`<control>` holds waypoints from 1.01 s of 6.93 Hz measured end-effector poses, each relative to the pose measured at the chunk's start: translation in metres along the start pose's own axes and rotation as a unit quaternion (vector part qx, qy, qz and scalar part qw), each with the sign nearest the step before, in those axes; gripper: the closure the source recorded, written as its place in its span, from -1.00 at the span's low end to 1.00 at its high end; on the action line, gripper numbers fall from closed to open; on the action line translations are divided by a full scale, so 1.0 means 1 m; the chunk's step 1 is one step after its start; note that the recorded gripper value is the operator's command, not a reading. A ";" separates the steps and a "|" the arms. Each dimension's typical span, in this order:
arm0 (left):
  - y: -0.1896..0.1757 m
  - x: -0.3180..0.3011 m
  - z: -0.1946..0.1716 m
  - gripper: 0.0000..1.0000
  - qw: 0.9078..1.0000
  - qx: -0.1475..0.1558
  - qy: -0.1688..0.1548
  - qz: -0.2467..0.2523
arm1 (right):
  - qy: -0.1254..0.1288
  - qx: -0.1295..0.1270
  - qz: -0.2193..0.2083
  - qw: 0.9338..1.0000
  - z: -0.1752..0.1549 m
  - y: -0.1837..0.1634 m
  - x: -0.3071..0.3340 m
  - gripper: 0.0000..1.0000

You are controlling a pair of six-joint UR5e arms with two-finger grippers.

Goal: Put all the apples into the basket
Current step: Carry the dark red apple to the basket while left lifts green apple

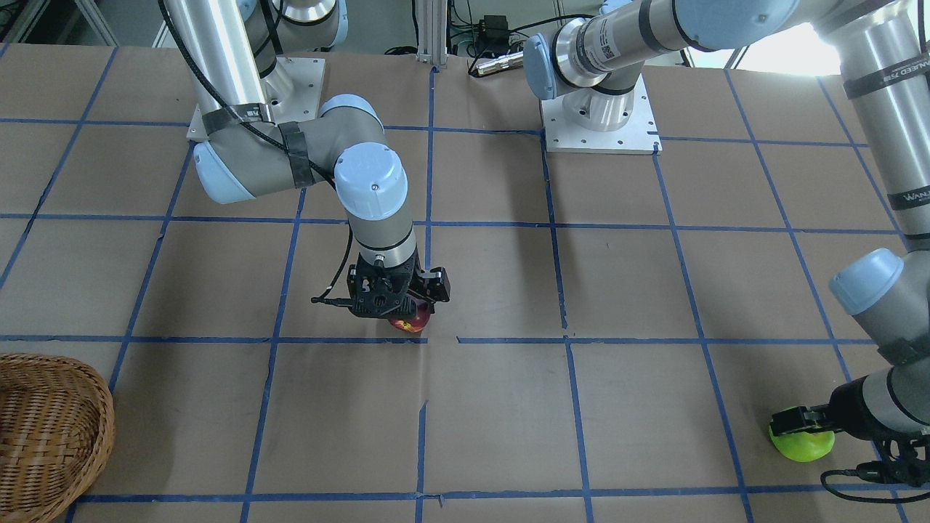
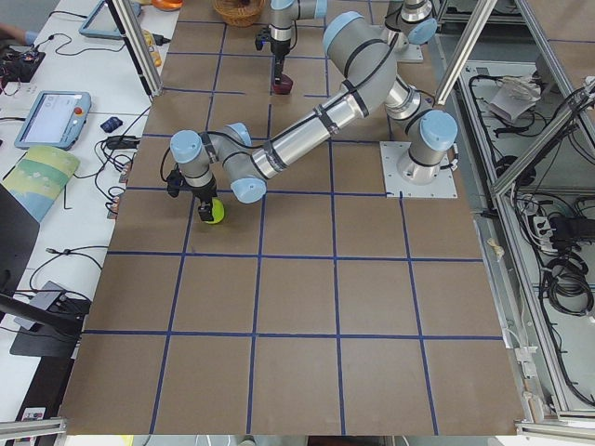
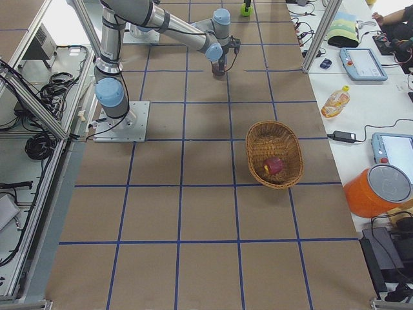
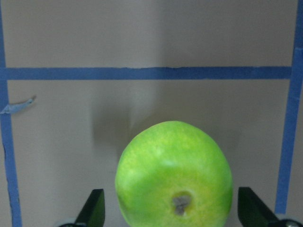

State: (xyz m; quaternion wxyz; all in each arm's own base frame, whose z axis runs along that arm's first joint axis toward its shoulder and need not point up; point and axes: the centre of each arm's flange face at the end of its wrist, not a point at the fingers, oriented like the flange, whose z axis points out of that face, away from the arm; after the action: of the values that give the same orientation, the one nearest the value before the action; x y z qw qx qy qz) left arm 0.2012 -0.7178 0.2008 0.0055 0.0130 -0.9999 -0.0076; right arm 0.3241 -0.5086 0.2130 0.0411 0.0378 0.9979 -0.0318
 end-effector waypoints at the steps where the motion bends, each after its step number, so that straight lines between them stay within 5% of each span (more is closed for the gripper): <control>1: 0.000 -0.002 -0.001 1.00 1.000 0.002 0.004 0.002 | 0.001 -0.005 -0.001 1.000 0.008 0.000 0.000 -1.00; 2: 0.000 -0.004 -0.008 1.00 1.000 0.003 0.002 0.007 | 0.000 -0.009 0.002 1.000 0.016 0.000 0.000 -1.00; 3: 0.001 -0.001 -0.020 1.00 1.000 -0.004 0.003 0.010 | 0.000 -0.014 0.003 1.000 0.024 0.002 0.001 -0.37; 4: 0.002 0.008 -0.036 1.00 1.000 -0.019 0.010 0.007 | 0.001 -0.016 0.002 1.000 0.028 0.003 0.002 0.55; 5: 0.004 0.023 -0.052 1.00 0.999 -0.034 0.015 -0.003 | 0.002 -0.012 -0.002 1.000 0.026 0.003 0.002 0.78; 7: 0.017 0.092 -0.084 1.00 0.996 -0.075 0.030 -0.028 | -0.003 0.008 -0.004 1.000 0.005 -0.013 0.009 0.92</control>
State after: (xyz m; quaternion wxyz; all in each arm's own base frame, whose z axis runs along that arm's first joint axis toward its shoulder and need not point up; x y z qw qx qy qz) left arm 0.1099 -0.7041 0.2864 0.0363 0.0406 -0.9951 -0.0825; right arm 0.3146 -0.5212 0.2085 0.0441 0.0342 0.9976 -0.0403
